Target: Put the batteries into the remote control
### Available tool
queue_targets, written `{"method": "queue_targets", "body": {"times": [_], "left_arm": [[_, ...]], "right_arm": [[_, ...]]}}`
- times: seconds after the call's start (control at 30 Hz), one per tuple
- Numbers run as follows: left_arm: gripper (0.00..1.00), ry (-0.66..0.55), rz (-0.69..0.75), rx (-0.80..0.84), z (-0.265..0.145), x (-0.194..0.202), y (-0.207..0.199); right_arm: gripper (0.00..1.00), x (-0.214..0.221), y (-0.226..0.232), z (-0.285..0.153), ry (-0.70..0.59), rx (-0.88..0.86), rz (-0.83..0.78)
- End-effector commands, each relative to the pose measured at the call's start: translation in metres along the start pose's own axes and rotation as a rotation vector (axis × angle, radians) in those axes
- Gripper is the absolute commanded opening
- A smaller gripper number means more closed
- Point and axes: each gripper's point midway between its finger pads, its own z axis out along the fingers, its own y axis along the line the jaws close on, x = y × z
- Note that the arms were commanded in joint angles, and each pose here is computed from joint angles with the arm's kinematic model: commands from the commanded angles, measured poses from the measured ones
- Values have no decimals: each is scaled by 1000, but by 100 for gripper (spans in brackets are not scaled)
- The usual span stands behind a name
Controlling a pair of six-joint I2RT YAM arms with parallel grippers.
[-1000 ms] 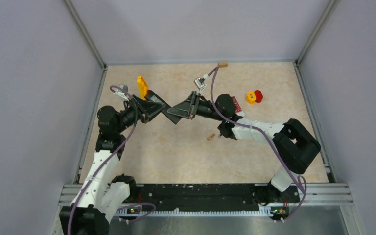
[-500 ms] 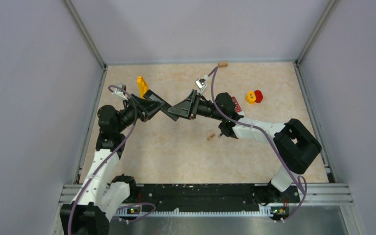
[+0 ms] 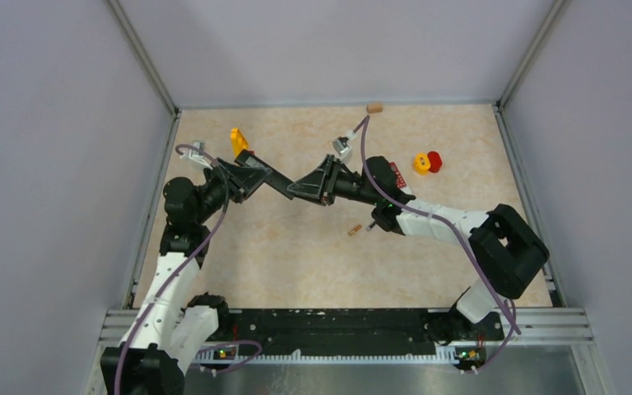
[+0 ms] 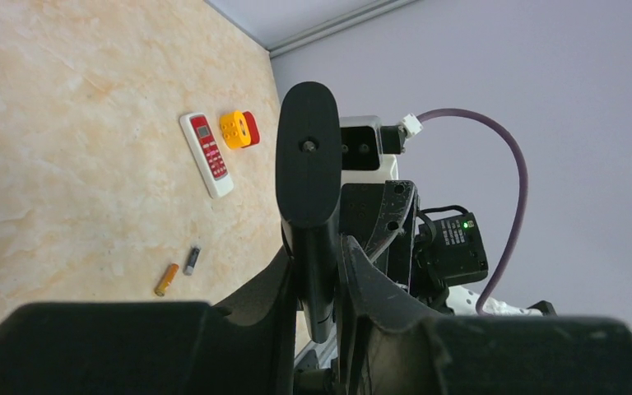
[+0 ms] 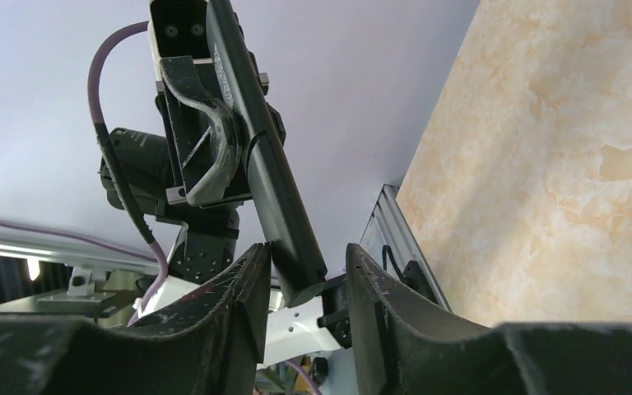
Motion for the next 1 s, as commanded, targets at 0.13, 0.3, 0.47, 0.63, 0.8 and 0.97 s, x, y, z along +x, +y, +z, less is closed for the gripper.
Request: {"method": "queue_targets", "body": {"times": [0.13, 0.3, 0.47, 0.63, 0.8, 0.97], "left_arm": [[0, -67, 109, 44, -4, -13, -17], [0, -76, 133, 45, -6, -14, -18], [0, -69, 146, 41, -6, -12, -16], [0, -71, 138, 35, -6, -12, -14], [0, -67, 143, 21, -5, -11, -9], [0, -62, 140, 12, -4, -11, -5]], "right_arm": [[31, -1, 21, -12, 1, -22, 7], [33, -1, 25, -14, 4, -29, 15], [34, -1, 31, -15, -1, -56, 31], [23, -5, 40, -16, -33, -110, 31], [19, -7, 47, -18, -43, -135, 26], [21, -9, 48, -16, -47, -137, 24]]}}
